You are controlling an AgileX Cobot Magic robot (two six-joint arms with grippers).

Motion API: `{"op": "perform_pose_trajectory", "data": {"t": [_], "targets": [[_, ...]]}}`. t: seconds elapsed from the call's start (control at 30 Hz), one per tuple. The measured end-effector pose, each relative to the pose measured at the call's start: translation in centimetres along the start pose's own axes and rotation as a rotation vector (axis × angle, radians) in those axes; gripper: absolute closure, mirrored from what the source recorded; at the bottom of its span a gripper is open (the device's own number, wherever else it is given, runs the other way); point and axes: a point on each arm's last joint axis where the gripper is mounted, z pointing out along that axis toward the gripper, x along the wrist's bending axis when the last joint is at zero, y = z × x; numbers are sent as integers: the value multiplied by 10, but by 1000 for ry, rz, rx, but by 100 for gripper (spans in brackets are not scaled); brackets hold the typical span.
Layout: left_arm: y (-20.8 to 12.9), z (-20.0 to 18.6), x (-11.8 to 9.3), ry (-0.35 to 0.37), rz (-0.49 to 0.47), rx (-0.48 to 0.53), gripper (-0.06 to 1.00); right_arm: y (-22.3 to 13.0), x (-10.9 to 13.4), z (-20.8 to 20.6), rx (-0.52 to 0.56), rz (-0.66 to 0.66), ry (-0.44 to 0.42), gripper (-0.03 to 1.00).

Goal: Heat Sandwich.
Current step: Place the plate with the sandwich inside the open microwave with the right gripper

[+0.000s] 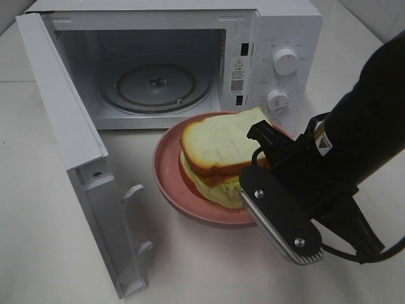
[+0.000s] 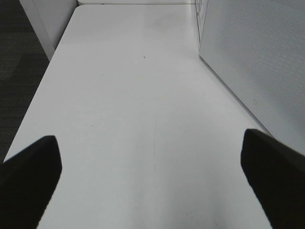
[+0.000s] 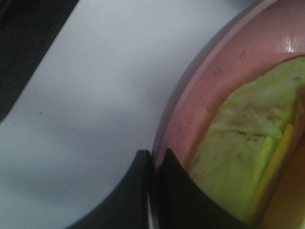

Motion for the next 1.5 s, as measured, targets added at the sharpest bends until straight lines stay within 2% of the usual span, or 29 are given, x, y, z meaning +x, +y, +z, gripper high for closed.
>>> {"op": "perform_pose_trajectory", "data": {"t": [0.97, 1.5], "targets": [[0, 0, 0, 0, 0, 0, -3, 10, -74, 17, -31, -21, -31, 94], [0, 0, 0, 0, 0, 0, -3, 15, -111, 29, -36, -19, -21, 94]]}}
